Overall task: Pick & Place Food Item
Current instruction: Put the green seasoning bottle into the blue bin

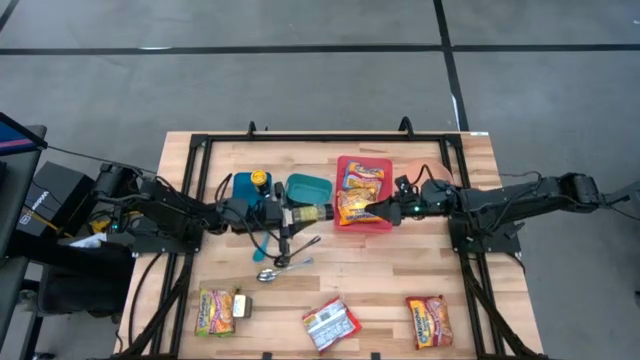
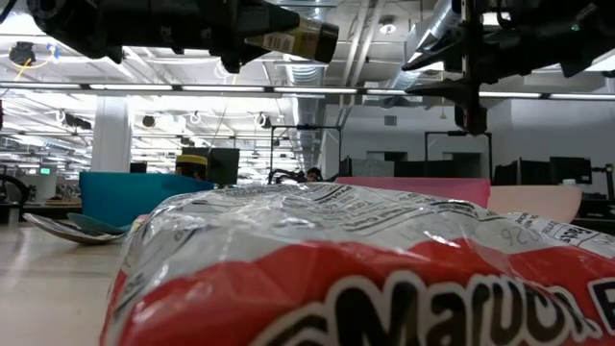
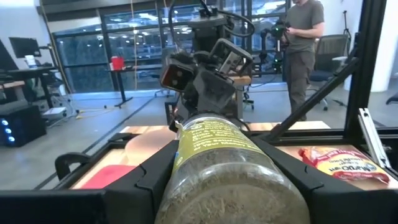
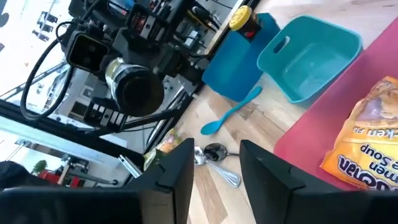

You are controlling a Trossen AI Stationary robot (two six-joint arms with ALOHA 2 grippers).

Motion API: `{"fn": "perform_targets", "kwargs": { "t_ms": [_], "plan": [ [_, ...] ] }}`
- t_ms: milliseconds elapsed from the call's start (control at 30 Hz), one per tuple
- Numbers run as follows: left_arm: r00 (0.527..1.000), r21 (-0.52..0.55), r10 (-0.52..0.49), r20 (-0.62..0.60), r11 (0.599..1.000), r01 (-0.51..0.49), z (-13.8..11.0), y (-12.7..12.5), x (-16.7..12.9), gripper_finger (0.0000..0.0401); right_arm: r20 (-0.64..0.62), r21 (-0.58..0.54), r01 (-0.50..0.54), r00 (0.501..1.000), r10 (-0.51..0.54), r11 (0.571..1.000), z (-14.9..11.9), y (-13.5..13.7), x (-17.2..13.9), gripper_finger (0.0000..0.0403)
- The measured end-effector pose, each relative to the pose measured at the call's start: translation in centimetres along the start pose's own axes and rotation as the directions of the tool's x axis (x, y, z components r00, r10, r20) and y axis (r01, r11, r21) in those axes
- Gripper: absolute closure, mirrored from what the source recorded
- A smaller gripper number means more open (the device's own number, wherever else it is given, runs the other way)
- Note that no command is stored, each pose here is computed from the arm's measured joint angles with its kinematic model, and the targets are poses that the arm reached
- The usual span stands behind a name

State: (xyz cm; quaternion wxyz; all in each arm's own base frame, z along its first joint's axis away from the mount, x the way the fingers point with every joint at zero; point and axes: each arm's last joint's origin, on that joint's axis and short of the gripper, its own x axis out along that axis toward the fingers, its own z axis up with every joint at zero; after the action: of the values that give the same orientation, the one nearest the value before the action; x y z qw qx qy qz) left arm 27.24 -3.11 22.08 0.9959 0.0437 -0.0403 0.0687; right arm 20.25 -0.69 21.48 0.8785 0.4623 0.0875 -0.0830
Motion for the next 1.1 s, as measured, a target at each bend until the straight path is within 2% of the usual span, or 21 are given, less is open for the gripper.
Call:
{"fn": "perform_targets", "kwargs": {
  "t_ms": [133, 333, 667, 867, 1000, 1100],
  "plan": [
    [1.0, 0.004, 0.0, 0.022, 1.0, 0.0, 0.2, 0.0, 0.0, 0.0225, 0.026, 0.039, -0.014, 1.0, 0.013, 0.999, 0.4, 0.0, 0.0, 0.0282],
    [1.0, 0.006, 0.0, 0.026, 1.0, 0.0, 0.3, 0.0, 0.0, 0.0225, 0.041, 0.102, -0.141, 0.99, 0.138, 0.985, 0.9, 1.0, -0.1, 0.0282],
    [0.997, 0.006, -0.014, 0.071, 1.0, 0.014, 0.7, 0.0, 0.0, 0.0225, 0.075, 0.098, -0.214, 0.975, 0.207, 0.972, 1.5, 1.5, -0.2, 0.0275],
    [0.997, 0.008, -0.014, 0.073, 1.0, 0.013, 0.7, 0.0, 0.0, 0.0226, 0.089, 0.1, -0.214, 0.975, 0.206, 0.972, 1.7, 1.3, 0.0, 0.0218],
    [0.997, 0.009, -0.014, 0.073, 1.0, 0.014, 0.7, 0.0, 0.0, 0.0224, 0.075, 0.165, -0.215, 0.976, 0.205, 0.963, 1.2, 0.8, 1.3, 0.0164],
    [0.997, 0.023, -0.025, 0.074, 0.999, 0.023, 0.7, 0.0, 0.0, 0.0223, 0.063, 0.183, -0.231, 0.973, 0.223, 0.956, 0.5, 0.2, 3.1, 0.014]
  ]
}}
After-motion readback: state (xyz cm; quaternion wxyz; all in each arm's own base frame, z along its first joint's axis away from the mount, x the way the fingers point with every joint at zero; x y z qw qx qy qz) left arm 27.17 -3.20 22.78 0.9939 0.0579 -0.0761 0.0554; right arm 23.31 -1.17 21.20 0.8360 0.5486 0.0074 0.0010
